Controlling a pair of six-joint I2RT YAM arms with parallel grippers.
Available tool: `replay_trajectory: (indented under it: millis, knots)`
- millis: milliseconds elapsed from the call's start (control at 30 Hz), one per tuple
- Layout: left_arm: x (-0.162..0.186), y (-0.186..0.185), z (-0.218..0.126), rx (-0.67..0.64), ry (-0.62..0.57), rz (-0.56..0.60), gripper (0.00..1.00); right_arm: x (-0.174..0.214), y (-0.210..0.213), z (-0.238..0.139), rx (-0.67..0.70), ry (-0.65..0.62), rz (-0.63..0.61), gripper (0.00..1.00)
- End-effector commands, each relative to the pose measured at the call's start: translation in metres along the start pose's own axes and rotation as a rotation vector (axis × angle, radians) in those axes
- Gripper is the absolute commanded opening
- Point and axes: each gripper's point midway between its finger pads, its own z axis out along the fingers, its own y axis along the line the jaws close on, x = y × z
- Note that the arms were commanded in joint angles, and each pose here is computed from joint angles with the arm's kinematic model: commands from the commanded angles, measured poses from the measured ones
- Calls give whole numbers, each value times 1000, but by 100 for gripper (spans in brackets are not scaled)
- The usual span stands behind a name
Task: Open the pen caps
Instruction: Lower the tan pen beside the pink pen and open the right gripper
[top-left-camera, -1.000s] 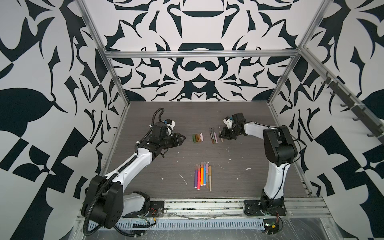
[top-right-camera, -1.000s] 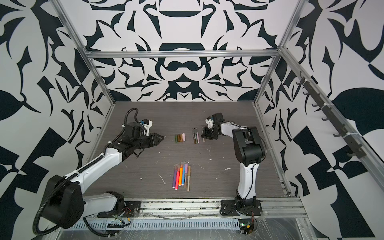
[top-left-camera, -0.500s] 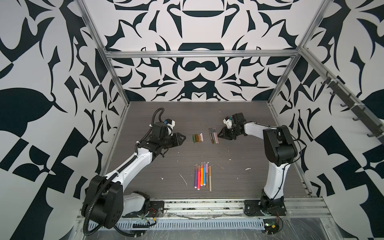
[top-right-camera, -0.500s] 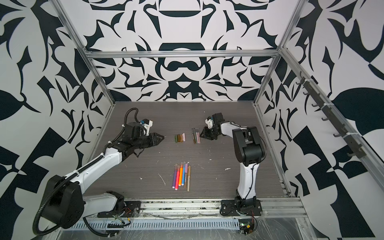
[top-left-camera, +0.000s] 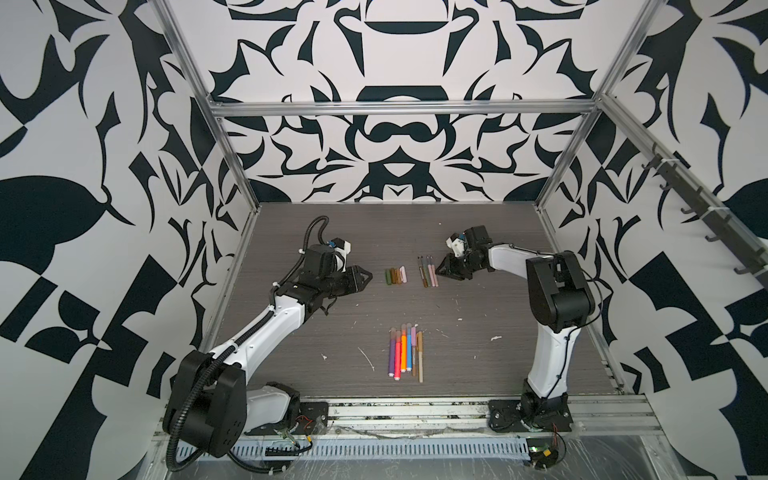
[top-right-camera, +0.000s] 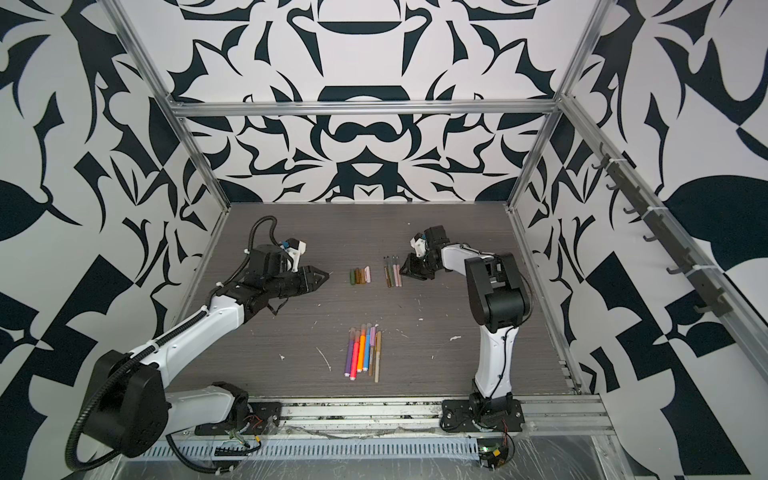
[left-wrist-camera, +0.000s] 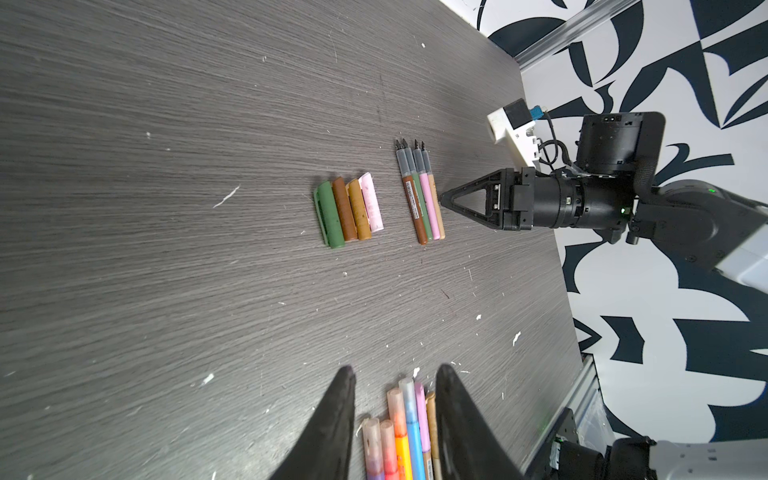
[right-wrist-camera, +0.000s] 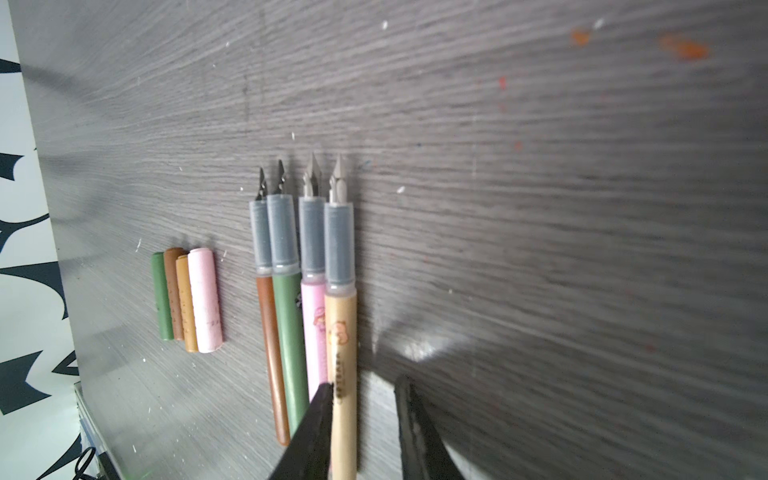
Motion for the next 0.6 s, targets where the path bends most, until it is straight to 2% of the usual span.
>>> replay_trajectory:
  millis: [0,567]
  knots:
    - [-11,-14,-8,31,-25,15,36,-7,14,-9,-17,-16,-15,30]
    - [-8,-12,-7,35,-20,6,36,-3,24,7,-50,14,-9,29]
